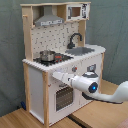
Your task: Play with the kitchen
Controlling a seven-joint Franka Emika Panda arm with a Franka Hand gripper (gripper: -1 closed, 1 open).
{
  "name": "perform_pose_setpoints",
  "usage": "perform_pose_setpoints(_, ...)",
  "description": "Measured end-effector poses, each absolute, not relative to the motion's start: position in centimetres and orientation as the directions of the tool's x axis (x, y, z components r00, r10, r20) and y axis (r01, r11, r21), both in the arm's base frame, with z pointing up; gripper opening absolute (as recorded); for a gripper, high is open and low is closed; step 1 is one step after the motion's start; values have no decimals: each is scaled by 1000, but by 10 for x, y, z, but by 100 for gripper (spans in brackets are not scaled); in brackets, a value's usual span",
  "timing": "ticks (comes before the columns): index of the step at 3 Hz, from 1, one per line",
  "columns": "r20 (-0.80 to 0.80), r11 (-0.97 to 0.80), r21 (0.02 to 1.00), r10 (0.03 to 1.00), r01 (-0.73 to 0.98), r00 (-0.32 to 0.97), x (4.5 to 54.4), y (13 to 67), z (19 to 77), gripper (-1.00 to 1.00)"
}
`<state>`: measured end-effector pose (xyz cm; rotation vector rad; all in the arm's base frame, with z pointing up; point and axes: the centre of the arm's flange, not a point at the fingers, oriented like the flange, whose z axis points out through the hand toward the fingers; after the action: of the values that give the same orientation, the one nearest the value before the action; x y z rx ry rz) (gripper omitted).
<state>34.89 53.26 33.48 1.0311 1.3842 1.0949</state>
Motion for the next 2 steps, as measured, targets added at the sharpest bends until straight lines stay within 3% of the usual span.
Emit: perform_pose_setpoints(2,-439,440,898,894,-1,-87,349,532,335,-100)
